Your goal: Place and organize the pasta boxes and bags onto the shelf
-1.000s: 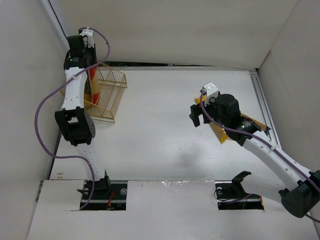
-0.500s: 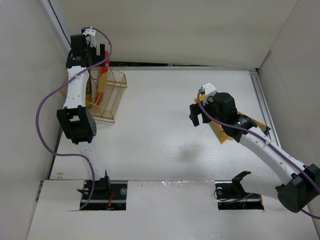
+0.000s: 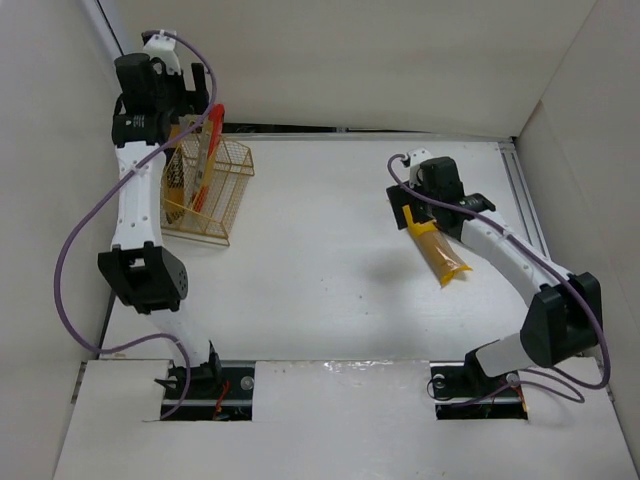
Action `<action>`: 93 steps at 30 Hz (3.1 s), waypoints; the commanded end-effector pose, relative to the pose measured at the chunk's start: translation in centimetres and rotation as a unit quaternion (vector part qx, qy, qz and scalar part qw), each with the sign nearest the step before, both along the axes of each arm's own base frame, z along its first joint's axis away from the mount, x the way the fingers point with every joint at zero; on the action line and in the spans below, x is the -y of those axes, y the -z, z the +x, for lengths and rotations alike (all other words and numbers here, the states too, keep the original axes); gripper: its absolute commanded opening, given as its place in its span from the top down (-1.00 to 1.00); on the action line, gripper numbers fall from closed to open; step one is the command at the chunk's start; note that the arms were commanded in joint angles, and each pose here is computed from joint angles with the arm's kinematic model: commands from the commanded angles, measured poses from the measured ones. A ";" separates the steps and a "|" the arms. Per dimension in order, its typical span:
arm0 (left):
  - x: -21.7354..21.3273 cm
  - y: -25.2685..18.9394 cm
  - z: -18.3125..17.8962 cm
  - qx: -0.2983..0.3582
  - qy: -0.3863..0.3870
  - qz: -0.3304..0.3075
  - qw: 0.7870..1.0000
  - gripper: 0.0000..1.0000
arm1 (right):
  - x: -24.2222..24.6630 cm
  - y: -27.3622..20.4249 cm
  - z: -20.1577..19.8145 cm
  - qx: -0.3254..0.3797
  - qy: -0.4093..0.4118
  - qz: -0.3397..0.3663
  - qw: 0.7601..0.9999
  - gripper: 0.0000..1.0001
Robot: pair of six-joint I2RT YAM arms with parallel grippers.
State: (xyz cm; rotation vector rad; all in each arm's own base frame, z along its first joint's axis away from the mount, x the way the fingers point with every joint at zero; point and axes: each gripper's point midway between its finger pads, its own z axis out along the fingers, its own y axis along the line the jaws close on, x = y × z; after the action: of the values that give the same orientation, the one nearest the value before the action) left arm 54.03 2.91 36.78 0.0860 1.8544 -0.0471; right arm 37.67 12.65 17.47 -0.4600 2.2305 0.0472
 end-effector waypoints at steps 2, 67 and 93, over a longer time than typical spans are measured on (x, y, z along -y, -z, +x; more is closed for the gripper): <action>0.8 -5.5 -2.0 0.066 0.011 -0.007 0.998 -1.00 | 0.7 -0.4 1.6 0.006 -0.003 -0.008 1.000 -1.00; 31.7 9.0 -22.2 -0.089 0.171 -0.474 0.859 -1.00 | -17.3 -14.8 -10.1 0.142 -0.201 0.261 0.933 1.00; 17.9 -4.6 -17.7 0.150 0.054 -0.292 0.943 1.00 | -22.8 -19.4 -11.9 0.180 -0.353 0.276 0.876 -1.00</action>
State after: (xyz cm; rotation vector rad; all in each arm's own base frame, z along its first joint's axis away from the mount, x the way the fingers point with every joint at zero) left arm 35.16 -20.09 28.38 -0.1787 1.8270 -0.6727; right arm 26.47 34.41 33.62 -0.7948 1.6276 0.8257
